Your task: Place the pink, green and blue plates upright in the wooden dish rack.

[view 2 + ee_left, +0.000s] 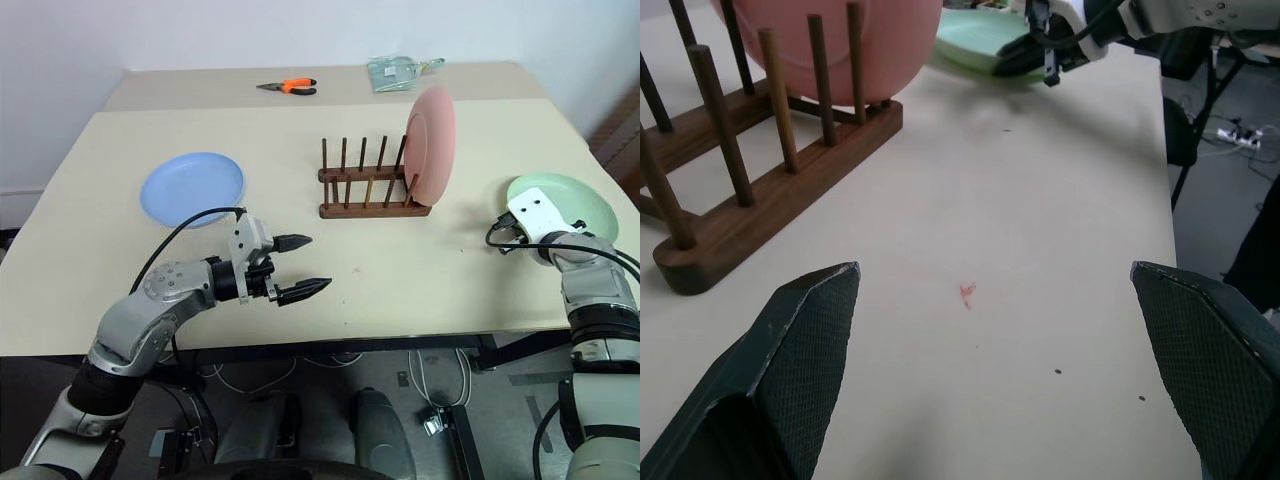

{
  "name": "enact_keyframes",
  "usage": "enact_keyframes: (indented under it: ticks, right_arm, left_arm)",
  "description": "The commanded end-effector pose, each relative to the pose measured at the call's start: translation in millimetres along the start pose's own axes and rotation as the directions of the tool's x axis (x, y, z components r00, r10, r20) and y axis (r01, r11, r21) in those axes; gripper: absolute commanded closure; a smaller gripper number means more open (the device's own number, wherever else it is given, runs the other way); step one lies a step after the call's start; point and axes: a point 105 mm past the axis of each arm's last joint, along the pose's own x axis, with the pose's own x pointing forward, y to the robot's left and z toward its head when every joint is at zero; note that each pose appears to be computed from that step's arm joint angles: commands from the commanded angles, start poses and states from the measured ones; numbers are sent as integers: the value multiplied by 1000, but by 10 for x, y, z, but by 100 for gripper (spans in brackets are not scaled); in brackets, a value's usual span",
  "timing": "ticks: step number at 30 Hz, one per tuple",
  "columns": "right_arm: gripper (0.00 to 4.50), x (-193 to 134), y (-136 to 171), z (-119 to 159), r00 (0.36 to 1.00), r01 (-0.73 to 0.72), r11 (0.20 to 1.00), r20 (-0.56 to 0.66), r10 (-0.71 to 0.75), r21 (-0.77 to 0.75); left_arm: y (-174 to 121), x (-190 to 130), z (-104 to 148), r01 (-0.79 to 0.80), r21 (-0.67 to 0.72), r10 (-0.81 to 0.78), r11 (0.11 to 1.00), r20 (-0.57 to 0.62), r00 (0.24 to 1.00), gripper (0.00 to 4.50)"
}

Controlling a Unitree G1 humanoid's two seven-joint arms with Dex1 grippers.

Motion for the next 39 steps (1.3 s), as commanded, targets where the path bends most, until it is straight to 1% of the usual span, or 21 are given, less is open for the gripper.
enact_keyframes:
  ticks: [1,3,4,6,8,9,10,11,12,13,14,16,18,19,22,24,25,27,32,36,39]
  right_arm:
    - [443,-306,-508,924,910,223,975,358,-207,-5]
    - [443,-534,-653,1352,821,277,959,504,-266,55]
    - [443,-648,-661,1555,776,268,961,574,-261,75]
    - [443,-922,-607,1998,663,176,977,719,-211,125]
    - [443,-1211,-535,2374,537,-18,980,828,-160,201]
    - [443,-1347,-453,2530,475,-190,955,872,-114,229]
    - [443,-1488,-305,2646,407,-356,915,913,-31,190]
    - [443,-1669,-116,2736,312,-520,848,947,71,107]
    - [443,-1839,52,2789,215,-652,758,965,150,28]
    - [443,-1956,158,2815,146,-731,682,971,191,-25]
    - [443,-1973,243,2839,132,-777,629,969,208,-30]
    - [443,-1843,361,2880,188,-820,571,961,203,40]
    - [443,-1632,498,2889,273,-868,471,943,191,156]
    - [443,-1571,550,2884,297,-879,439,935,193,189]
    - [443,-1347,647,2824,403,-858,421,895,193,295]
    - [443,-1236,640,2774,448,-849,394,874,187,351]
    - [443,-1199,639,2752,460,-849,379,868,188,367]
    - [443,-1139,647,2714,477,-841,383,858,189,383]
    - [443,-927,641,2599,548,-813,344,816,182,469]
    - [443,-845,664,2559,558,-821,270,807,192,503]
    - [443,-791,655,2545,569,-816,247,800,190,522]
  left_arm:
    - [79,-78,111,-61,39,60,997,38,997,0]
    - [128,-111,90,-85,45,84,995,31,996,0]
    - [148,-125,77,-94,45,93,995,27,995,0]
    - [196,-150,59,-113,48,112,992,21,993,0]
    - [249,-171,50,-131,51,130,990,21,991,0]
    - [275,-182,46,-139,55,138,989,20,990,0]
    - [296,-193,41,-145,60,144,988,18,989,0]
    - [317,-203,31,-151,69,151,986,12,988,0]
    - [336,-212,21,-157,78,157,984,7,988,0]
    - [348,-217,16,-161,83,161,983,5,987,0]
    - [356,-223,14,-164,83,164,983,6,986,0]
    - [363,-232,13,-167,82,166,983,9,986,0]
    - [353,-240,14,-169,82,169,982,12,986,0]
    - [349,-240,15,-170,82,169,982,14,985,0]
    - [330,-245,2,-173,77,172,982,14,985,0]
    - [313,-245,-1,-172,74,172,982,15,985,0]
    - [308,-245,-3,-172,73,172,982,15,985,0]
    - [306,-245,-5,-173,71,173,982,15,985,0]
    - [301,-228,12,-174,66,173,983,25,985,0]
    - [303,-224,28,-174,65,172,983,30,985,0]
    - [303,-224,30,-173,68,171,983,30,985,0]
